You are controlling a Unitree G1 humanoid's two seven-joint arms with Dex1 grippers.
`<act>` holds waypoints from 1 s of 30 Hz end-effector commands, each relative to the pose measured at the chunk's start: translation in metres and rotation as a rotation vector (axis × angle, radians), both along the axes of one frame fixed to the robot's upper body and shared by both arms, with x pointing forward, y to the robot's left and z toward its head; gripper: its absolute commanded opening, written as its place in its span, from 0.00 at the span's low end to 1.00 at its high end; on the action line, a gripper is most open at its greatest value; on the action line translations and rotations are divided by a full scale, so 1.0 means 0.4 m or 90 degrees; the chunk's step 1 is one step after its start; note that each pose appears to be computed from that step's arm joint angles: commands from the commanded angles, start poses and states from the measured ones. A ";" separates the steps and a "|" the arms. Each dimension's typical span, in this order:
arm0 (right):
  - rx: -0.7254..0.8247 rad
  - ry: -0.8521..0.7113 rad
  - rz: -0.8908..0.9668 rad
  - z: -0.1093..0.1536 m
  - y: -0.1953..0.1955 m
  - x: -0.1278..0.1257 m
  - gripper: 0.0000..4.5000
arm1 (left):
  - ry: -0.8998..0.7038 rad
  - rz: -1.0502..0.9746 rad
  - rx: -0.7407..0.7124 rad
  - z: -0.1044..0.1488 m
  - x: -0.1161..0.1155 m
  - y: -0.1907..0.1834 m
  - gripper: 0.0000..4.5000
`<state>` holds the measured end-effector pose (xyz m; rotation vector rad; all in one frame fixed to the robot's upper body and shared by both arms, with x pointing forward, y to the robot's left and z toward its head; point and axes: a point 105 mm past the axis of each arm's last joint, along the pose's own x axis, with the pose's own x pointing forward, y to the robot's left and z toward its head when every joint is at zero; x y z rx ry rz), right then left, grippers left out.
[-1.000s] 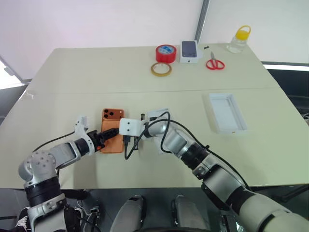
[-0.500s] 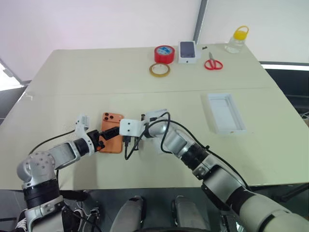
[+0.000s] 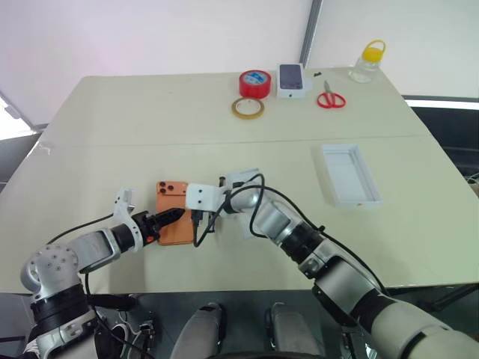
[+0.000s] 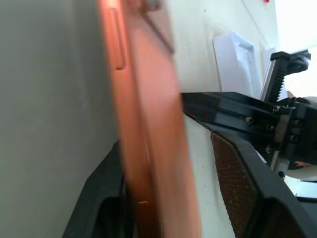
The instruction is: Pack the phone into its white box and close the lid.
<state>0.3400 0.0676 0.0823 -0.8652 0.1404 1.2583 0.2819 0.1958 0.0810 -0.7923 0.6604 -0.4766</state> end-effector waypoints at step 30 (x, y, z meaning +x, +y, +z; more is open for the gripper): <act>0.320 0.159 0.104 0.225 -0.128 -0.078 0.31 | -0.121 0.060 -0.129 0.077 0.004 -0.004 0.00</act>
